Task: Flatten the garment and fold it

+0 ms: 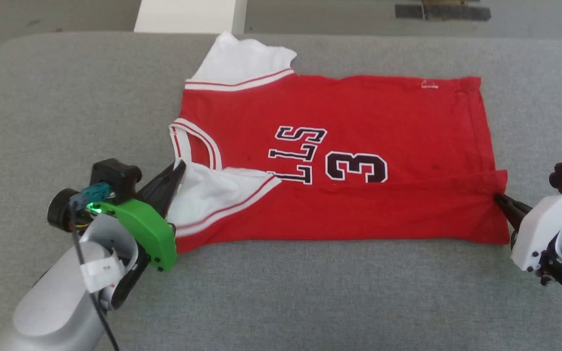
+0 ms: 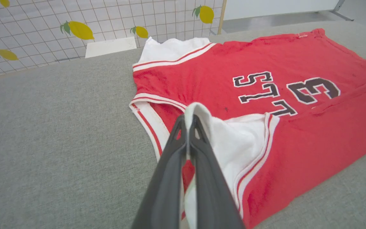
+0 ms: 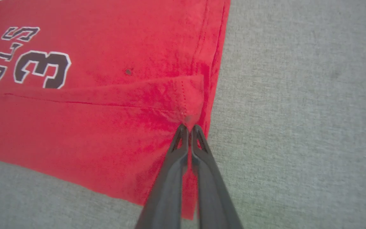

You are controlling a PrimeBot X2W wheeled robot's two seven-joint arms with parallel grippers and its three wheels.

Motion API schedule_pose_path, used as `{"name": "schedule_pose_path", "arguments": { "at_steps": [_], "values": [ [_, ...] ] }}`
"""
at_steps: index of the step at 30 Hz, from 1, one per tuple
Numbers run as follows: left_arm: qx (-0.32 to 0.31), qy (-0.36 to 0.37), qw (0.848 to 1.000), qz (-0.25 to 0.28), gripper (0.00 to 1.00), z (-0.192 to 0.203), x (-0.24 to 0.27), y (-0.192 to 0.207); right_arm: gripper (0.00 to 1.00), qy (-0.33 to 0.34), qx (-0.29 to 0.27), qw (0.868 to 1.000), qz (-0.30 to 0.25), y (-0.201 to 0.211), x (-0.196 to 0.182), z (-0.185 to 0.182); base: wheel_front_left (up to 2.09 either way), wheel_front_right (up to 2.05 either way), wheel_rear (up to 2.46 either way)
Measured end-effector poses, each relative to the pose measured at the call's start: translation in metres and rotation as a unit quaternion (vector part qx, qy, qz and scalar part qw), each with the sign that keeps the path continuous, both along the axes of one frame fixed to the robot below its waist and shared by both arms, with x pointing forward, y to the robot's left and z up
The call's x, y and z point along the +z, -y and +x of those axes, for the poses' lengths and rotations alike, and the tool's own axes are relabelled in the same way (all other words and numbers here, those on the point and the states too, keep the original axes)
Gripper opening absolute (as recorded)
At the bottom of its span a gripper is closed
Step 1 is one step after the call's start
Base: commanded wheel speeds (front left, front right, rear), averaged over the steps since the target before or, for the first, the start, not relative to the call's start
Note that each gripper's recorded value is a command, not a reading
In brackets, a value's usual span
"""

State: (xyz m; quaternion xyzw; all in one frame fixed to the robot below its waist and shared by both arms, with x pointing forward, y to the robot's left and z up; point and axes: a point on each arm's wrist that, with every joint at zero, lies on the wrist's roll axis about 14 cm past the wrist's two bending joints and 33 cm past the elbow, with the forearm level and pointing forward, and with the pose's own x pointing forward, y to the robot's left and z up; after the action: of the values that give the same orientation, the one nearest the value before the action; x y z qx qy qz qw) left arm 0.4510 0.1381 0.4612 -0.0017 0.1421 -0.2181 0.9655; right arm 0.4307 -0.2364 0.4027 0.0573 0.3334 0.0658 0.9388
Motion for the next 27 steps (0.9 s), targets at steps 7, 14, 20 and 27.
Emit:
{"name": "schedule_pose_path", "arguments": {
  "at_steps": [7,14,20,27],
  "values": [
    [0.027,-0.061,0.998,0.018,1.00,0.001,-0.049,-0.006,1.00,-0.034,0.014,0.999,-0.026,-0.003,-0.024,0.002,0.00,0.00,0.00],
    [0.075,-0.034,0.996,-0.024,1.00,0.001,-0.037,-0.011,1.00,-0.019,0.026,0.998,-0.061,-0.002,-0.013,0.002,0.00,0.00,0.00],
    [0.136,-0.029,0.988,-0.074,1.00,-0.021,-0.031,-0.022,1.00,0.003,0.015,0.997,-0.070,-0.007,0.004,-0.006,0.00,0.00,0.00],
    [0.179,-0.065,0.977,-0.101,1.00,-0.047,-0.034,-0.026,1.00,0.041,-0.007,0.998,-0.052,-0.022,0.032,-0.021,0.00,0.00,0.00]
  ]
}}
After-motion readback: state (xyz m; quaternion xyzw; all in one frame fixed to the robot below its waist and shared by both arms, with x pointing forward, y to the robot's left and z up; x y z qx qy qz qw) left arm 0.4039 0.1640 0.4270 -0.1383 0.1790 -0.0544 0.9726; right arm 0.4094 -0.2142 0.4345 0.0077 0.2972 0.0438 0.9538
